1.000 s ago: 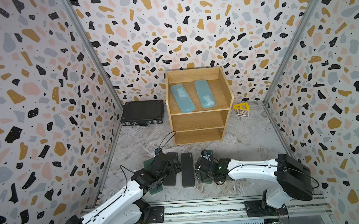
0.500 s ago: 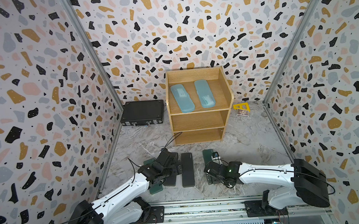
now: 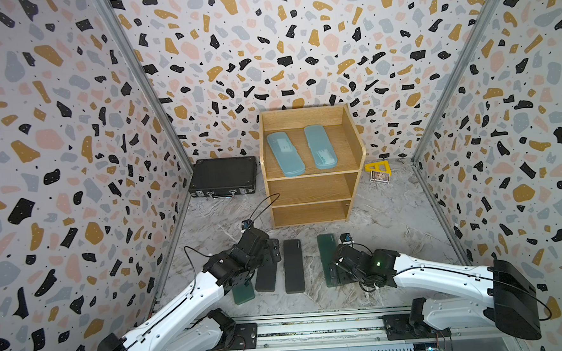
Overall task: Place the pencil cases on the shelf according to color
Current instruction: Pick up the pencil case from the center of the board.
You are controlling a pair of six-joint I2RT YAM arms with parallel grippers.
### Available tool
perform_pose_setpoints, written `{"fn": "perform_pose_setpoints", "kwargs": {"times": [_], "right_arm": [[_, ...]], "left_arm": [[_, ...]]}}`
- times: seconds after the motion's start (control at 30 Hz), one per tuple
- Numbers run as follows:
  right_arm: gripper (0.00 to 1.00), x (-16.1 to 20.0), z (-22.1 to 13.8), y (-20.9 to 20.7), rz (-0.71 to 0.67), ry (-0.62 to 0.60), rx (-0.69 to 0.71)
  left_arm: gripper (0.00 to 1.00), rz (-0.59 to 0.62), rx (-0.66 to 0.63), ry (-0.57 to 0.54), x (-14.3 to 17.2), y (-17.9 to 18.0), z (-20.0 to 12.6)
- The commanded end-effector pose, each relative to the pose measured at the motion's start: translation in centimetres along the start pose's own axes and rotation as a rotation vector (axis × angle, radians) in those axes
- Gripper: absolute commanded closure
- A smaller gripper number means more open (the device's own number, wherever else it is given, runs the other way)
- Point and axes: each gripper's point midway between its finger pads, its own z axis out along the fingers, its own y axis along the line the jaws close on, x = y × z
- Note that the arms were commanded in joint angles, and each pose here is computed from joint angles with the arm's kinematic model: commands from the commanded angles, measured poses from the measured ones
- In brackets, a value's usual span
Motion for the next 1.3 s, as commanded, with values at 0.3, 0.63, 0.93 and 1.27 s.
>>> {"fn": "perform_pose_setpoints", "kwargs": {"times": [0.3, 0.63, 0.93, 1.27], "right_arm": [[0.00, 2.4, 4.1, 0.2, 0.000, 0.123, 0.052], [0.00, 3.3, 5.4, -0.4, -0.007, 0.138, 0.122], [0.00, 3.9, 5.0, -0.6, -0.034, 0.139, 0.163], [0.01, 4.7, 5.8, -0.3, -0.041, 0.141, 0.161]], "left_arm": [[0.00, -0.027, -0.017, 0.037, 0.7, 1.8, 0.9], [0.00, -0.039, 0.016, 0.039, 1.1, 1.5, 1.0], [0.00, -0.039, 0.027, 0.045, 1.4, 1.4, 1.5], [0.00, -0.036, 0.017, 0.044, 1.7, 1.9, 1.2]]}}
